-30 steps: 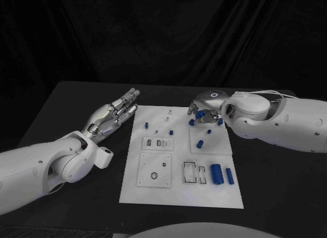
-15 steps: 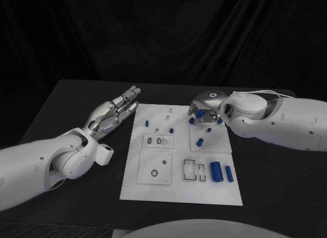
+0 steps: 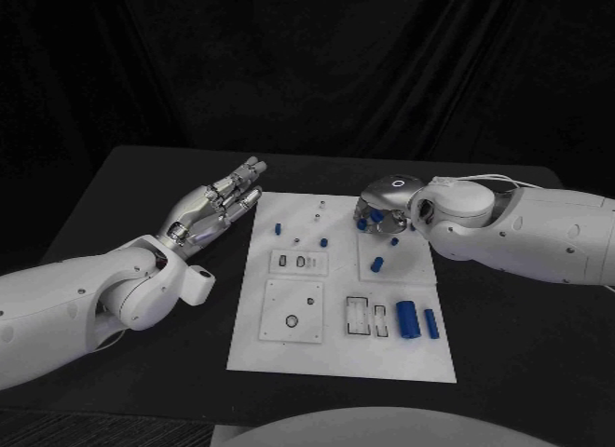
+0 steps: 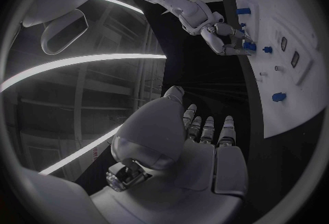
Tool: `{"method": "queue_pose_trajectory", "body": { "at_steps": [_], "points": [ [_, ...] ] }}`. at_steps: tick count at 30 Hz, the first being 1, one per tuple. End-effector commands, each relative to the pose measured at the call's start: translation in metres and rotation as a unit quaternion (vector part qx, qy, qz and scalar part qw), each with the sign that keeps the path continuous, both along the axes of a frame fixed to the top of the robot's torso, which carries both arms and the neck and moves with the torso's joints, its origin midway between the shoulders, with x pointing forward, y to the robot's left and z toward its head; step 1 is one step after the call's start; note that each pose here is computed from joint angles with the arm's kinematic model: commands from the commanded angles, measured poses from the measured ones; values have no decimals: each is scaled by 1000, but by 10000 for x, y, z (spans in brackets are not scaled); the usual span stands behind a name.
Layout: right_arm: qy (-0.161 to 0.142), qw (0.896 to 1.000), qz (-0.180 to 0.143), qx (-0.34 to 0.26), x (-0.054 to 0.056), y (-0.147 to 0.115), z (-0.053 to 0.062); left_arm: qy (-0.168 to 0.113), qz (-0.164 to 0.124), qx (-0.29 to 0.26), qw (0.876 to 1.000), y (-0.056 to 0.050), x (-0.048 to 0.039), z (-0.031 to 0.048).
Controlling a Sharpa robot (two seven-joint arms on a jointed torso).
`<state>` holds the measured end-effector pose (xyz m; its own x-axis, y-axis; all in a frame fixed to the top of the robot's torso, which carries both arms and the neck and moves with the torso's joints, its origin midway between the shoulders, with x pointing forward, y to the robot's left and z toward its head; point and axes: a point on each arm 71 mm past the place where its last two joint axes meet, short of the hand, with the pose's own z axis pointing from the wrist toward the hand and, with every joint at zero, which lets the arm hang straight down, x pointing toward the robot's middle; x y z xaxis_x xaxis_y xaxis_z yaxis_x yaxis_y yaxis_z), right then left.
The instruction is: Assemble the parts on the task board
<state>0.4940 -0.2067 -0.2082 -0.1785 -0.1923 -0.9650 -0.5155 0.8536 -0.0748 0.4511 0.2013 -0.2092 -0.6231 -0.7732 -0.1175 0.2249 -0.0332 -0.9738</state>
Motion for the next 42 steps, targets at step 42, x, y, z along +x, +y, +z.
{"method": "queue_pose_trajectory", "body": {
  "at_steps": [42],
  "points": [
    [-114,990,63,63,346,554,436,-32,-17,-28,999,-39,39,50]
  ]
}}
